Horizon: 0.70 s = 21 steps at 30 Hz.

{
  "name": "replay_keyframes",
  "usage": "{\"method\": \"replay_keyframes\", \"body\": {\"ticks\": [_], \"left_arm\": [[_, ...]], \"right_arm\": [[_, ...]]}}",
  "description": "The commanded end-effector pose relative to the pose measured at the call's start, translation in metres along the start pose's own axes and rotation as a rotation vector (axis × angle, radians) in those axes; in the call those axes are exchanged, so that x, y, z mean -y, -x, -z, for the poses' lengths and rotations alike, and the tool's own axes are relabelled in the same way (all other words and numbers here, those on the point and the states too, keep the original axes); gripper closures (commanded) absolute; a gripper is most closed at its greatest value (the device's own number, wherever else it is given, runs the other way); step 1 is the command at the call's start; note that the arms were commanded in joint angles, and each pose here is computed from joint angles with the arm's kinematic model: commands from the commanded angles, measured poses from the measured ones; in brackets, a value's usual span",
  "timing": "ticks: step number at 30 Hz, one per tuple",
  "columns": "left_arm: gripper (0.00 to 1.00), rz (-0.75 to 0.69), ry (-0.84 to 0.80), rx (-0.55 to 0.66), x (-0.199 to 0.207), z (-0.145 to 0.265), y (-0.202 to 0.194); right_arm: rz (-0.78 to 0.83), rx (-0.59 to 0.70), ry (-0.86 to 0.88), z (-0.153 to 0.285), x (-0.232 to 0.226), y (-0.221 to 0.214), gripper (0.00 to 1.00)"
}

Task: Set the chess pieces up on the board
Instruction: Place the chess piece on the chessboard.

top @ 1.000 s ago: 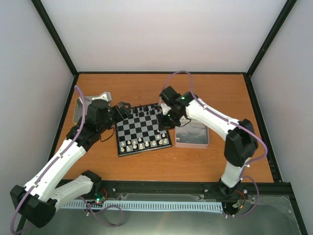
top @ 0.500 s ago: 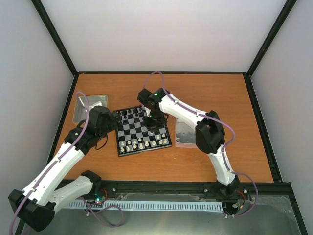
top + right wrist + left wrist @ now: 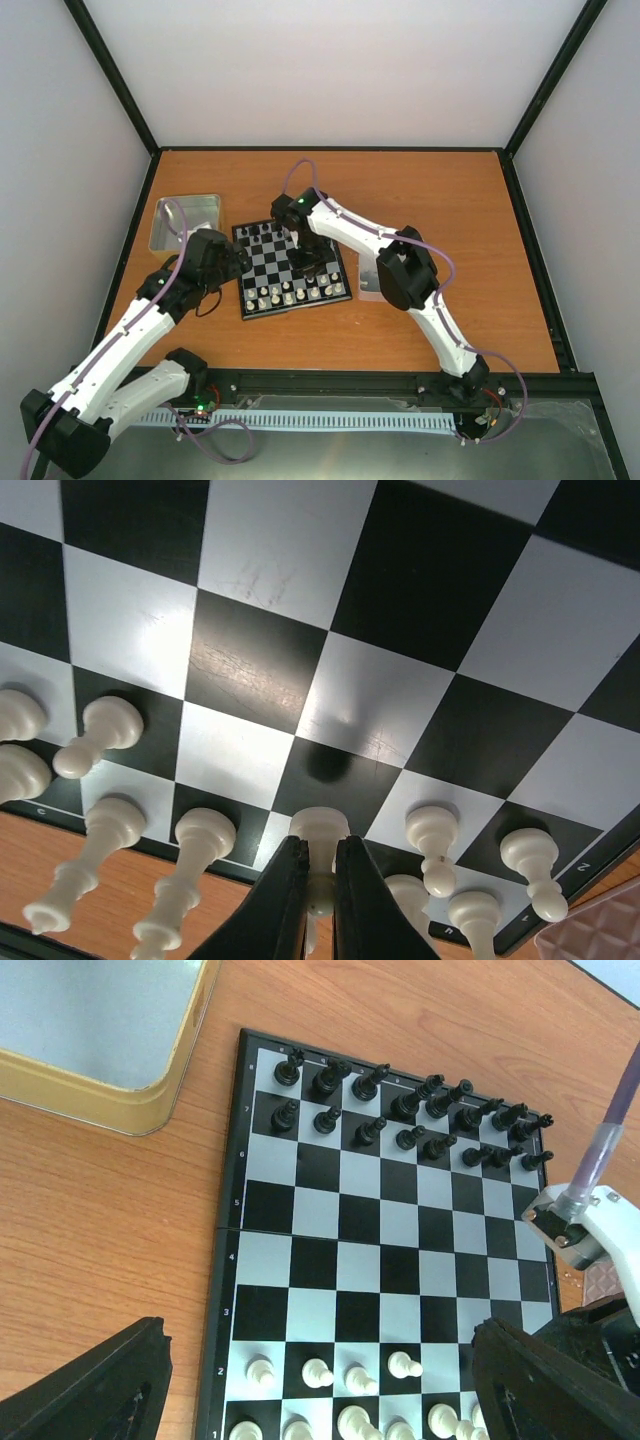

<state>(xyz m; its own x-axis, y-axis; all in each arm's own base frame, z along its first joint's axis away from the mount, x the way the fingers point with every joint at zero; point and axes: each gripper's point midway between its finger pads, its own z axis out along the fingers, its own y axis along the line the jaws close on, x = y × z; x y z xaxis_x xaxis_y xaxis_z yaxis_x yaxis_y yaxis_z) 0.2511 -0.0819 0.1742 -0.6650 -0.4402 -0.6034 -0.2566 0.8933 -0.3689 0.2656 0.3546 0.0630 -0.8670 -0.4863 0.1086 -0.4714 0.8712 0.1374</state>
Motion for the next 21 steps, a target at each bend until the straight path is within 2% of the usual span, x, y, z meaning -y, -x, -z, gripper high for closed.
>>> {"method": "replay_keyframes", "body": {"ticks": [1, 7, 21], "left_arm": [[0.17, 0.021, -0.004, 0.031, 0.000, 0.007, 0.008], [0.17, 0.007, 0.008, 0.080, -0.002, 0.014, 0.019], [0.17, 0.014, -0.001, 0.072, 0.000, 0.014, 0.019]], "right_arm": [[0.027, -0.041, -0.043, -0.006, 0.002, -0.008, 0.97], [0.032, -0.054, -0.027, -0.015, -0.001, -0.008, 0.97], [0.018, -0.051, -0.045, -0.029, 0.001, 0.000, 0.97]]}}
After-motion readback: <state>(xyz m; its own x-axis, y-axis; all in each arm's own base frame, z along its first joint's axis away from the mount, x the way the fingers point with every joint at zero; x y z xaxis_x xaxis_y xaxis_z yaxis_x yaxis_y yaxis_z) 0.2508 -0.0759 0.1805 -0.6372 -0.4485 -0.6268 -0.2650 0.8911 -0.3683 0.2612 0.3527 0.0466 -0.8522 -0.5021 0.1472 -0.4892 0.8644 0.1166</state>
